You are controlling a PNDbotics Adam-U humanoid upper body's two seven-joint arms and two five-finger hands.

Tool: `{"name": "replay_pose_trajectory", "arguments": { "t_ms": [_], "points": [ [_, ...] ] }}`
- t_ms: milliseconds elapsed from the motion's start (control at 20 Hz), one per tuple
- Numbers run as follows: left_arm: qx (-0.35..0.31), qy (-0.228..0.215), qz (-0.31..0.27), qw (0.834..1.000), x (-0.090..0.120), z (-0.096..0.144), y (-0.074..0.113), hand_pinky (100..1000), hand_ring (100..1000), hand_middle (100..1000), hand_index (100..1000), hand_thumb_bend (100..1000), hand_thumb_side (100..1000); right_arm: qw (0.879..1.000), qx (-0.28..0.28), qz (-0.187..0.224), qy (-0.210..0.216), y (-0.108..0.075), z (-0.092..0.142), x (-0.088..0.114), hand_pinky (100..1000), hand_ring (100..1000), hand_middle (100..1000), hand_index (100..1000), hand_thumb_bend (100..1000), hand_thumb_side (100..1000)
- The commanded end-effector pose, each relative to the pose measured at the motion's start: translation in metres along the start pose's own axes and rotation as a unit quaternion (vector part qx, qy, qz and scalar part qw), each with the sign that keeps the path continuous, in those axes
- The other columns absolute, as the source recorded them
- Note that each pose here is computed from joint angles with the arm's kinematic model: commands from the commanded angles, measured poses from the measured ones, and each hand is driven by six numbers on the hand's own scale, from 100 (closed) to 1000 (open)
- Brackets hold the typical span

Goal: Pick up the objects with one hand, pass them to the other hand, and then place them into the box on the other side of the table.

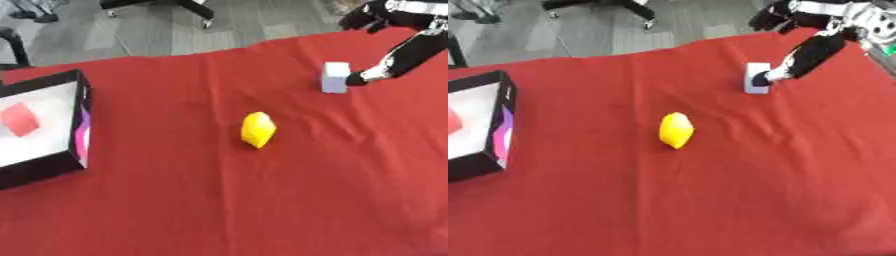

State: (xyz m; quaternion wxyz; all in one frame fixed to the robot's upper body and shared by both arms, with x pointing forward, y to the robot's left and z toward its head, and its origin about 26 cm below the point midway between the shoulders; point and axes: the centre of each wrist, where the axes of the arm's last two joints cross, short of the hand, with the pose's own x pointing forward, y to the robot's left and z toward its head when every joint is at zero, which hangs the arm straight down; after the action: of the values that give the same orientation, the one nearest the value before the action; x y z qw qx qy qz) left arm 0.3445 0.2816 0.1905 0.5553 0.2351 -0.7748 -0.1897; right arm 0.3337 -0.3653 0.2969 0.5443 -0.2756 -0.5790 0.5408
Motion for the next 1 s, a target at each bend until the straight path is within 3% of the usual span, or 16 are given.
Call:
{"name": "replay_pose_trajectory", "arguments": {
  "t_ms": [50, 450, 1000],
  "points": [
    [0.004, -0.022, 0.002, 1.000, 0.012, -0.001, 0.007, 790, 641, 676, 764, 252, 506, 0.999, -0.014, 0.033, 0.030, -0.020, 0.005, -0.014, 915, 934, 853, 874, 612, 173],
    [0.004, -0.028, 0.014, 0.999, 0.018, 0.001, 0.005, 789, 640, 672, 760, 250, 512, 0.994, -0.040, 0.060, 0.084, -0.033, 0.008, -0.045, 923, 937, 865, 876, 611, 168],
    [0.004, -0.032, 0.022, 0.999, 0.021, 0.002, 0.004, 789, 641, 671, 759, 250, 517, 0.988, -0.043, 0.070, 0.131, -0.033, 0.011, -0.068, 928, 936, 869, 878, 608, 165]
  ]
}}
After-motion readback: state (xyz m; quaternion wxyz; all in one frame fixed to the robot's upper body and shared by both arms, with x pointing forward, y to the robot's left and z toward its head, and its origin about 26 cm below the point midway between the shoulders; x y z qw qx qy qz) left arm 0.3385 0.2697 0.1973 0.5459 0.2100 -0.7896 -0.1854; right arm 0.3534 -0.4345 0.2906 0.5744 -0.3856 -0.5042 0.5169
